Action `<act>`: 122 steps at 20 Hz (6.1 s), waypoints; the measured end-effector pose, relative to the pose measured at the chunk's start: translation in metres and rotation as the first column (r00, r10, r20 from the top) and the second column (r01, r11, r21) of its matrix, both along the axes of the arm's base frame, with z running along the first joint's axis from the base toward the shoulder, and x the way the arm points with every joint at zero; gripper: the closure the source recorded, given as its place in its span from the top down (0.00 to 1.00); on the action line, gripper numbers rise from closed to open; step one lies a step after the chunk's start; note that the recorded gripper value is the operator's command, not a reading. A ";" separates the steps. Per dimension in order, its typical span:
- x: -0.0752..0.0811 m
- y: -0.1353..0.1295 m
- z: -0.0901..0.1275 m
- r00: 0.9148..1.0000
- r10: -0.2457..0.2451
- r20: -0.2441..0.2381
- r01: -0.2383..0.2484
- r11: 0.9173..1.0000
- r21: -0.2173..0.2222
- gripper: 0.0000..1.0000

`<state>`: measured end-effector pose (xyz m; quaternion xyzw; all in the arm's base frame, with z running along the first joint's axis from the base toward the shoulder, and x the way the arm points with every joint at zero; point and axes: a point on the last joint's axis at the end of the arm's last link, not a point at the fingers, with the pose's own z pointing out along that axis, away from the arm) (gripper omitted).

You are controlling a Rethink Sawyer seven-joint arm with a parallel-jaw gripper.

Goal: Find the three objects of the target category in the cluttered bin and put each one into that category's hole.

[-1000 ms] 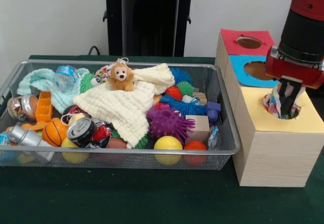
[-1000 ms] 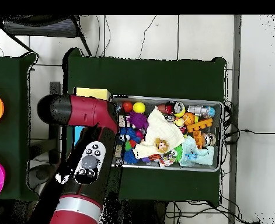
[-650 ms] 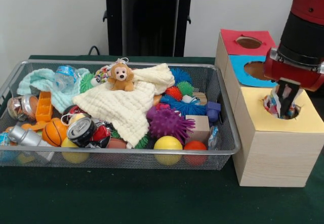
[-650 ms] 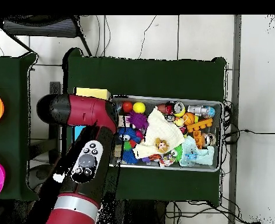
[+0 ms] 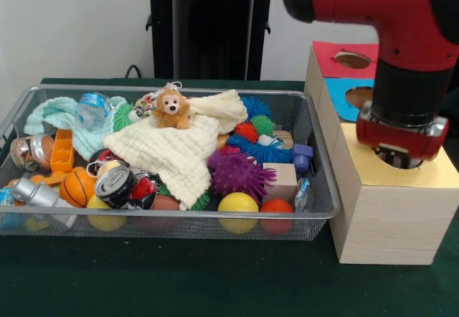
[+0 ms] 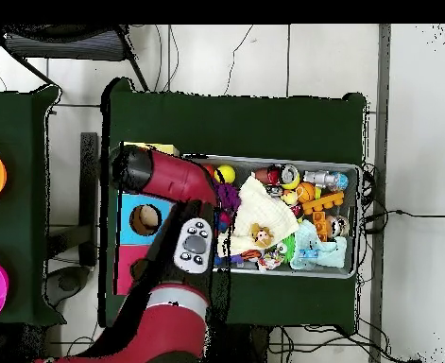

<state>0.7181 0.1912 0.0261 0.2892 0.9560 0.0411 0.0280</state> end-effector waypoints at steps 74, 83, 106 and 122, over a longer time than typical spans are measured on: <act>-0.008 -0.050 0.111 0.978 -0.020 0.209 0.041 0.994 -0.097 0.00; -0.021 -0.112 0.127 0.993 -0.040 0.113 0.053 0.992 -0.111 1.00; -0.117 -0.288 0.072 0.991 -0.134 -0.013 0.129 0.973 -0.192 1.00; -0.185 -0.314 0.031 0.983 -0.126 -0.134 0.101 0.979 -0.179 1.00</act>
